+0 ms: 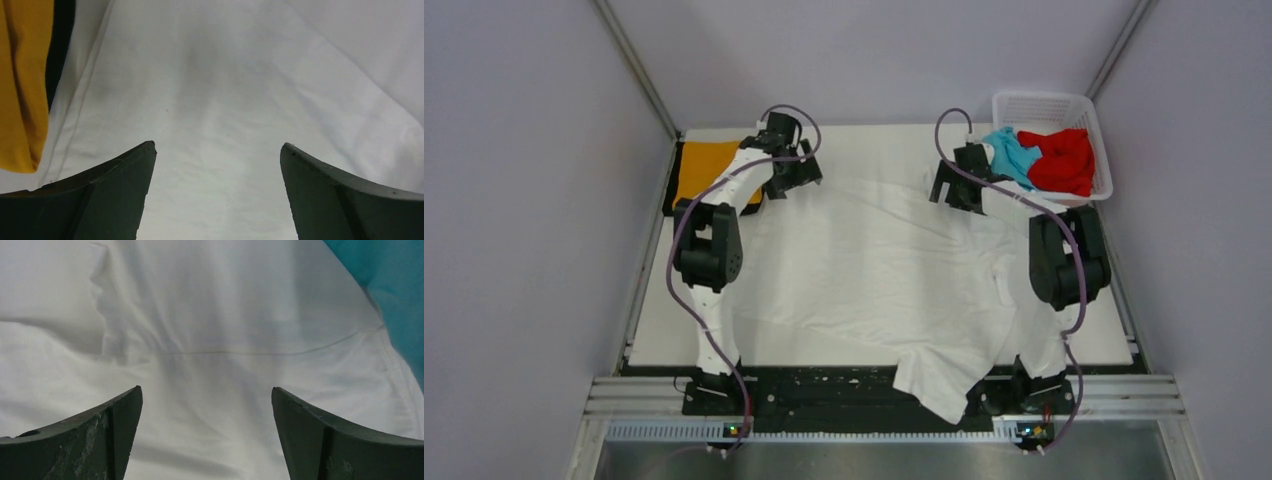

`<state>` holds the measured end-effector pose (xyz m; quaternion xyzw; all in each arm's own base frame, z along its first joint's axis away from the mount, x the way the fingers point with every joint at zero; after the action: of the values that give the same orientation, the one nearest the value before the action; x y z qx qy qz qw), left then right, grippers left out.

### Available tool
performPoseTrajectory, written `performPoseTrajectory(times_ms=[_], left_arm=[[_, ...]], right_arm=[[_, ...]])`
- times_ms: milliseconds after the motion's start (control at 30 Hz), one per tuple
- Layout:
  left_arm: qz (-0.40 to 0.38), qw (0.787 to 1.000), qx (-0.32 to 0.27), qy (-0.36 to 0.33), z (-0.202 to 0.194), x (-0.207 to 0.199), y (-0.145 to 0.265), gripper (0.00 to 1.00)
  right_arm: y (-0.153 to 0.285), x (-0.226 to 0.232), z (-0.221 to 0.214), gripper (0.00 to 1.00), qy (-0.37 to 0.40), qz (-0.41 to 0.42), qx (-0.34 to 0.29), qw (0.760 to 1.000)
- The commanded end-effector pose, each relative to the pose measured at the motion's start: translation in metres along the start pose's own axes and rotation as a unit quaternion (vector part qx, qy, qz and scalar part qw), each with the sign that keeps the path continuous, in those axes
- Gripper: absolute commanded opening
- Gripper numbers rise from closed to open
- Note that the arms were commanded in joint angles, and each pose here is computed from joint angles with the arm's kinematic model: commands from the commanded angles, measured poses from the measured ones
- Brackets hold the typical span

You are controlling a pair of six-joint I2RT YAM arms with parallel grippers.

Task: Fold and stack the t-shirts
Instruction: Flatten out the tshirt

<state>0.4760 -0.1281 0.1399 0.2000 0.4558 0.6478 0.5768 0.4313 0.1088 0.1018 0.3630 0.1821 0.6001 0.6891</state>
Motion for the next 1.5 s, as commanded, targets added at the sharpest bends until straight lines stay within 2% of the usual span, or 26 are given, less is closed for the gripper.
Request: performPoseTrajectory(times_ms=[0,100,267,433,700,867,1000,1100,1200,1333,1467], left_arm=[[0.017,0.998,0.065,-0.017,-0.026,0.013,-0.025,0.99],[0.002,0.996,0.091,-0.019,-0.030,0.007,-0.039,0.99],[0.026,0.992,0.122,-0.019,-0.033,0.013,-0.066,0.98],[0.018,0.991,0.131,0.012,-0.025,0.019,-0.088,0.99],[-0.033,0.995,0.083,0.038,0.019,0.015,-0.111,0.99],[-0.083,0.994,0.063,0.043,0.041,0.003,-0.108,0.99],[-0.104,0.994,0.020,0.024,0.064,-0.013,-0.070,0.99],[-0.100,0.995,-0.021,0.004,0.077,-0.021,-0.033,0.99],[-0.086,0.995,-0.045,-0.013,0.076,-0.024,0.007,0.99],[-0.047,0.998,-0.042,-0.009,0.035,-0.006,0.053,0.99],[0.017,0.998,-0.044,0.041,-0.024,0.042,0.084,0.98]], right_arm=[[-0.027,-0.010,0.002,0.99,0.021,-0.028,0.024,0.999],[-0.045,-0.009,0.002,0.99,0.033,-0.036,0.036,0.998],[-0.072,-0.010,0.003,0.99,0.033,-0.038,0.055,0.997],[-0.101,-0.006,0.012,0.98,0.028,-0.029,0.062,0.997],[-0.142,0.006,0.049,0.98,0.031,-0.010,0.031,0.999],[-0.147,0.022,0.084,0.98,0.049,0.018,0.002,0.999],[-0.113,0.037,0.119,0.99,0.066,0.048,-0.030,0.996],[-0.065,0.050,0.141,0.99,0.099,0.078,-0.056,0.990],[-0.017,0.056,0.141,0.99,0.129,0.083,-0.074,0.985],[0.035,0.061,0.111,0.99,0.163,0.105,-0.074,0.978],[0.069,0.050,0.082,0.99,0.149,0.120,-0.083,0.978]])
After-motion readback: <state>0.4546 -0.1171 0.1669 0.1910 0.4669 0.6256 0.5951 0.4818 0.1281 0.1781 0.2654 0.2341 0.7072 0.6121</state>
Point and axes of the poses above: each gripper's point midway between its finger pads, its own y axis back along the fingers, its own x axis along the line the jaws close on, z = x × y, the point moved 4 cm from there along y, back along the fingers, and after that the axes turned 2 degrees about -y, right-handed, at the moved point
